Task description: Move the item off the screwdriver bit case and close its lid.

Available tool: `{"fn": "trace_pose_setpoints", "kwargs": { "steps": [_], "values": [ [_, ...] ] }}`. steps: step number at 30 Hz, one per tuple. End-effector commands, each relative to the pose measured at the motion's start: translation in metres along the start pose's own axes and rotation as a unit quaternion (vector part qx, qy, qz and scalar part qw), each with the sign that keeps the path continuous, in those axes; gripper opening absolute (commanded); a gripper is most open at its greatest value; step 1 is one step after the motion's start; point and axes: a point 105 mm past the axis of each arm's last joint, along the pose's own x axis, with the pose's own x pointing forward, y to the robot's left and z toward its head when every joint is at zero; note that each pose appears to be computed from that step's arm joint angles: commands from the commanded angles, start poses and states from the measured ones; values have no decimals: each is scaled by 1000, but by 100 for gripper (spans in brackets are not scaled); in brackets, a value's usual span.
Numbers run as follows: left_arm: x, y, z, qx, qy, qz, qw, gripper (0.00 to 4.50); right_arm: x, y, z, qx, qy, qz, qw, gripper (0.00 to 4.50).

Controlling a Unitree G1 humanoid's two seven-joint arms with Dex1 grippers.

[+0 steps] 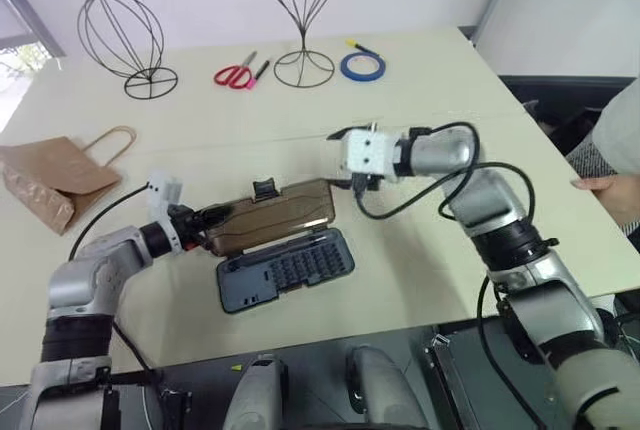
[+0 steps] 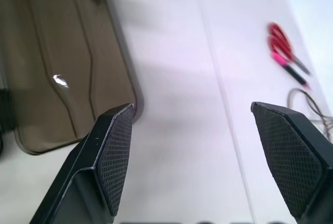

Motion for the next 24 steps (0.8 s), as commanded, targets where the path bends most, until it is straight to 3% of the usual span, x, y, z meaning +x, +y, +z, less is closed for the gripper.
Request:
{"fn": "trace_pose_setpoints", "kwargs": {
  "steps": [1,14,24],
  "values": [
    [-17,-12,21,27,-16,-7,999,0,-14,-15,5,11,-9,-37,999,371],
    [-31,-40,23,34,7,-41,999,0,-26,-17,-10,59,11,-69,996,371],
    [-46,-79,2,16,63,-101,993,0,-49,-28,-20,107,18,-97,989,371]
  ]
}}
